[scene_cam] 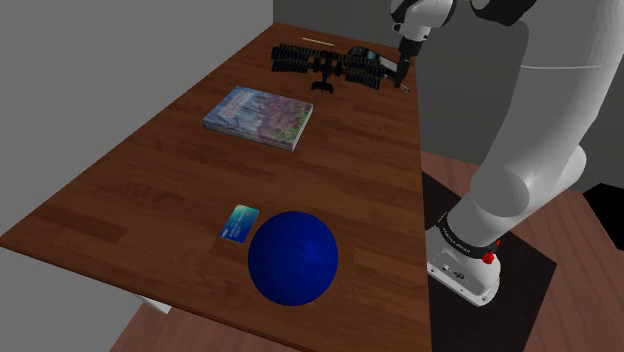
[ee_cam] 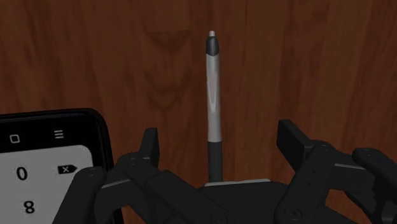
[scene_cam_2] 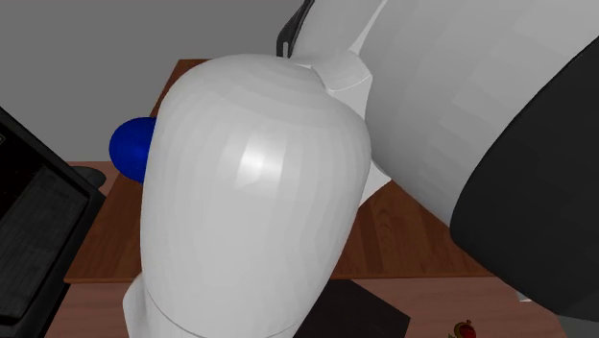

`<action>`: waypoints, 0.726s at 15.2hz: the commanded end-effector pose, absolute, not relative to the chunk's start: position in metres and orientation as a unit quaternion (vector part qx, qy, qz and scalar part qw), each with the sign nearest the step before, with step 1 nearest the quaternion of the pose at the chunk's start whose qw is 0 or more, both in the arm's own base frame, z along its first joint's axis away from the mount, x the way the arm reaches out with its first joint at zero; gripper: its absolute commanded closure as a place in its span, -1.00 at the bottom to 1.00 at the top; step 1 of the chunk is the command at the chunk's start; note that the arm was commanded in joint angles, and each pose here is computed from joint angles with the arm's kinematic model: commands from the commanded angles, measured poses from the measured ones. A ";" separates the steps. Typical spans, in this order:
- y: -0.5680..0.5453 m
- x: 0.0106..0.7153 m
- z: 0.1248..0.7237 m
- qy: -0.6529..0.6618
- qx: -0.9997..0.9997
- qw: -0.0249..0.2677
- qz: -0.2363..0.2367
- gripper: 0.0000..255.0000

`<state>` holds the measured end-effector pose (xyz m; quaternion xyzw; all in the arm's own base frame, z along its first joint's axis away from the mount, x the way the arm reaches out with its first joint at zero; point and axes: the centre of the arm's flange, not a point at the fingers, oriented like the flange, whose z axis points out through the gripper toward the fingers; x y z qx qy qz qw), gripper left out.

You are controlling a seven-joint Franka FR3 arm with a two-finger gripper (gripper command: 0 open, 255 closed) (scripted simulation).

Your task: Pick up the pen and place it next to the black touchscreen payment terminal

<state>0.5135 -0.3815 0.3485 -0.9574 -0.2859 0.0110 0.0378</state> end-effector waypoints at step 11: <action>-0.385 0.516 0.398 -0.286 -0.957 0.038 0.011 -1.00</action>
